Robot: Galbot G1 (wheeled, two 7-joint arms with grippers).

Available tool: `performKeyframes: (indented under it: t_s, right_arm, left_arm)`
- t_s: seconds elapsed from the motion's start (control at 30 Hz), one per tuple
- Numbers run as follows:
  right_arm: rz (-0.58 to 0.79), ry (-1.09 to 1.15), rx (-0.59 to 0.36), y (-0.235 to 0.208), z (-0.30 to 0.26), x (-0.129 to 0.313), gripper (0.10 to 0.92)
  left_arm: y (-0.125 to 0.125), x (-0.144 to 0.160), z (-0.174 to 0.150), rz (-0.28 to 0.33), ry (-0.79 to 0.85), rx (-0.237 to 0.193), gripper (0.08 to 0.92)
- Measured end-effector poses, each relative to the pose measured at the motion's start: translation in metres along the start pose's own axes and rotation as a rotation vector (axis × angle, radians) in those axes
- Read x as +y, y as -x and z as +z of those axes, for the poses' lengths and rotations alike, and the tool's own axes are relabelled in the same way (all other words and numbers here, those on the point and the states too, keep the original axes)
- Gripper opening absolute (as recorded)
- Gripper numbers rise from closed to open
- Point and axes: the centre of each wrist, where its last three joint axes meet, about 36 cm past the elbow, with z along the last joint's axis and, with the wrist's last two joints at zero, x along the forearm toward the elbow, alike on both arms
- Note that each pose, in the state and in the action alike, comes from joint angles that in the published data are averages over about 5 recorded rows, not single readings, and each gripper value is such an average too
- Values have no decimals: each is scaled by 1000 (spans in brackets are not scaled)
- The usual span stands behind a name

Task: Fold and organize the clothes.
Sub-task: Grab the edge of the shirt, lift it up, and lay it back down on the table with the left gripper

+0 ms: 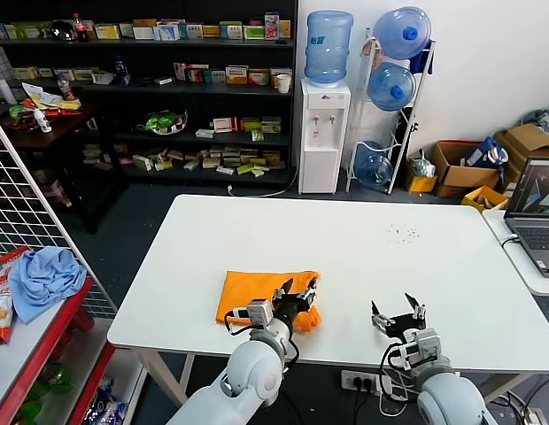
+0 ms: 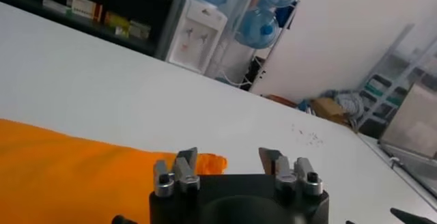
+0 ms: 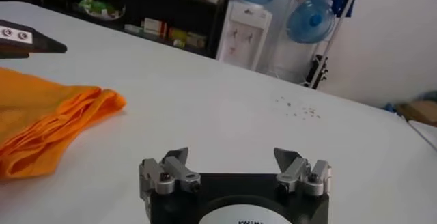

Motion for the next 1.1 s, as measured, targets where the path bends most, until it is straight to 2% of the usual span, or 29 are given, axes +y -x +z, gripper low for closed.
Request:
performKeyframes:
  t_s: [0.13, 0.27, 0.5, 0.67, 0.87, 1.1]
  right_arm:
    - [-2, -5, 0, 0, 0, -2, 823]
    - [-13, -11, 0, 1, 1, -3, 823]
    - [-55, -25, 2, 3, 4, -6, 823]
    - [-72, -31, 10, 3, 9, -9, 823]
    - [-80, -39, 22, 1, 13, -15, 823]
    - [-79, -43, 28, -2, 16, -20, 823]
  left_arm:
    - [-6, 19, -2, -15, 36, -9, 791]
    - [-18, 53, -6, -36, 100, 2, 820]
    - [-39, 123, -22, -65, 203, 79, 823]
    - [-45, 165, -42, -83, 221, 130, 823]
    - [-43, 199, -59, -91, 191, 185, 823]
    - [-33, 223, -68, -92, 143, 233, 823]
